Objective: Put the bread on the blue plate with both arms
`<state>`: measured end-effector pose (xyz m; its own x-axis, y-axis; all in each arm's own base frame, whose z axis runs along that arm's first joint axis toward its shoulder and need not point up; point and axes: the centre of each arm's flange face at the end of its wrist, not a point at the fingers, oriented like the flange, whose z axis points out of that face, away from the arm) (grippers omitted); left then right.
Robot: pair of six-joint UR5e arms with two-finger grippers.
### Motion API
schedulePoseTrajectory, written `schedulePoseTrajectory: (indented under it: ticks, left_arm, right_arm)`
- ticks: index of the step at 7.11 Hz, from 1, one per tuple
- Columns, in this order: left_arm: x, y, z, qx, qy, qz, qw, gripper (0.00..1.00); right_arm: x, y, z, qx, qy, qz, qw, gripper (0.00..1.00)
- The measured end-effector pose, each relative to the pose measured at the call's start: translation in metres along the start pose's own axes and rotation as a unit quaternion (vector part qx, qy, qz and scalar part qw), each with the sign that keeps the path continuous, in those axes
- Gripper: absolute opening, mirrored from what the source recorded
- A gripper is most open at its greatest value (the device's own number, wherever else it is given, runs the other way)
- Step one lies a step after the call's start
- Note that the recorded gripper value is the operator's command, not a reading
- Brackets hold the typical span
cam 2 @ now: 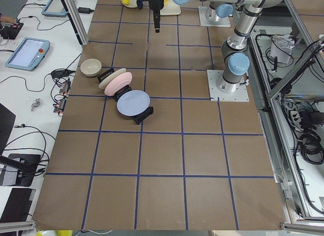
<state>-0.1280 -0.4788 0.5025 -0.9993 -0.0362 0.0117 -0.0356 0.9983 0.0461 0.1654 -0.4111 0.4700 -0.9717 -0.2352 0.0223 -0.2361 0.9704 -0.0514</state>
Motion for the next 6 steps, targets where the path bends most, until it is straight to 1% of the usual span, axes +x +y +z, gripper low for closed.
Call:
schedulePoseTrajectory:
  ticks: [1, 2, 3, 4, 5, 6]
  left_arm:
    - [-0.002, 0.000, 0.000, -0.002, -0.001, 0.001, 1.0000, 1.00]
    - [-0.009, -0.003, -0.001, -0.001, -0.004, 0.014, 0.9999, 1.00]
    - [-0.026, -0.010, -0.003, 0.003, -0.006, 0.037, 0.9993, 1.00]
    - [-0.059, -0.020, -0.004, 0.004, -0.005, 0.047, 0.9989, 1.00]
    - [-0.105, -0.032, -0.001, 0.001, 0.000, 0.048, 0.9988, 1.00]
    - [-0.155, -0.043, 0.007, -0.005, 0.007, 0.050, 0.9987, 1.00]
  right_arm:
    - [0.000, 0.000, 0.000, 0.000, 0.000, 0.000, 1.0000, 1.00]
    - [0.001, -0.001, 0.001, 0.000, 0.000, 0.000, 1.0000, 1.00]
    - [0.005, -0.003, 0.004, 0.000, 0.000, -0.018, 0.9998, 0.99]
    - [0.025, -0.006, 0.016, 0.001, 0.001, -0.050, 0.9987, 1.00]
    - [0.059, -0.007, 0.037, 0.005, -0.001, -0.059, 0.9983, 1.00]
    - [0.090, -0.005, 0.065, 0.008, -0.004, -0.058, 0.9983, 1.00]
